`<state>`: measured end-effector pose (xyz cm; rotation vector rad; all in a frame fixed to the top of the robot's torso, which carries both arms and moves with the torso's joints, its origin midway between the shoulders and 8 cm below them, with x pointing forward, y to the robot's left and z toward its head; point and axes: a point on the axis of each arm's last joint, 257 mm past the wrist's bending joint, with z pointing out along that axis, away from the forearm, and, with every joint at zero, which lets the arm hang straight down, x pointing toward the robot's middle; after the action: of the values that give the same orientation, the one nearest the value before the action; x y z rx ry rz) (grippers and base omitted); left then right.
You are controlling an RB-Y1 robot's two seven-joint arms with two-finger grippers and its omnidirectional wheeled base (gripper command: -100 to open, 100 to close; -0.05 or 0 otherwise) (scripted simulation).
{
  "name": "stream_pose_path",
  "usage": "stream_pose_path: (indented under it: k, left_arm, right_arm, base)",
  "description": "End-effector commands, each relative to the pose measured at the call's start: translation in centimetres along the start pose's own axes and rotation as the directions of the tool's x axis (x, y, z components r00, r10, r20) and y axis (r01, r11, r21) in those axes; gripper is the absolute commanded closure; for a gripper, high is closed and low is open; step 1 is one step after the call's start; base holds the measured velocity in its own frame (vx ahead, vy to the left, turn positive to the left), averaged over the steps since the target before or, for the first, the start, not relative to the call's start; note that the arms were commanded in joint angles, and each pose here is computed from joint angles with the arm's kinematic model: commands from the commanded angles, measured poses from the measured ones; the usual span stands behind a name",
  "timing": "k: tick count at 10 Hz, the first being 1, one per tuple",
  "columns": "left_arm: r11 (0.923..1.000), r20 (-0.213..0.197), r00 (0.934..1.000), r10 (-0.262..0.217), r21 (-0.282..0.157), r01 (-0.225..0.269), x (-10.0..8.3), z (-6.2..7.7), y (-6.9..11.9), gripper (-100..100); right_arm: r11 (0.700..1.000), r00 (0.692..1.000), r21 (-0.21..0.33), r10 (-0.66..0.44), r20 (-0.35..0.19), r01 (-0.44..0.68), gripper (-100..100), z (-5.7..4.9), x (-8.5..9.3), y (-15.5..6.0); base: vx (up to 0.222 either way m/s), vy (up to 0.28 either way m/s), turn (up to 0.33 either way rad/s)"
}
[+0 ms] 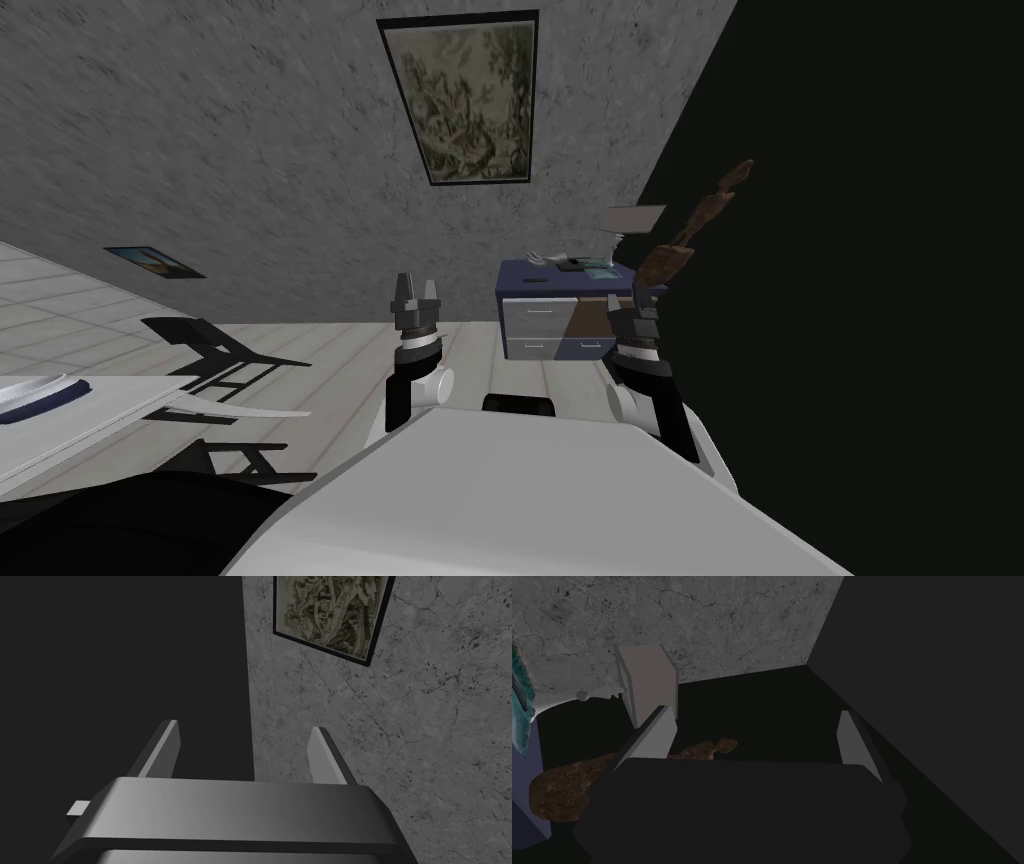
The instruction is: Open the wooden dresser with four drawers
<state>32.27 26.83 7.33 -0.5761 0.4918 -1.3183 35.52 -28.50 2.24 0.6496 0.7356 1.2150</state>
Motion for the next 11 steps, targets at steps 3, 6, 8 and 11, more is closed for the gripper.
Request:
stream_pose_path:
  k: [3,6,8,11]
  left_arm:
    - [1.0,0.0,1.0,0.0,0.0,0.0,0.0,0.0,-0.01,0]
    - [1.0,0.0,1.0,0.0,0.0,0.0,0.0,0.0,-0.01,0]
    - [1.0,0.0,1.0,0.0,0.0,0.0,0.0,0.01,-0.02,0]
    - [1.0,0.0,1.0,0.0,0.0,0.0,0.0,0.0,0.0,0]
  right_arm:
    - [1.0,1.0,0.0,0.0,0.0,0.0,0,0.0,0.0,0.01]
    - [1.0,1.0,0.0,0.0,0.0,0.0,0,0.0,0.0,0.01]
    - [1.0,1.0,0.0,0.0,0.0,0.0,0,0.0,0.0,0.02]
    - [0.996,0.996,-0.007,-0.084,-0.038,0.084,-100,0.01,0.67,-0.49]
  base:
    - [0.0,0.0,0.0]
    - [0.0,0.0,0.0]
    - [0.0,0.0,0.0]
    - [0.003,0.026,-0.018]
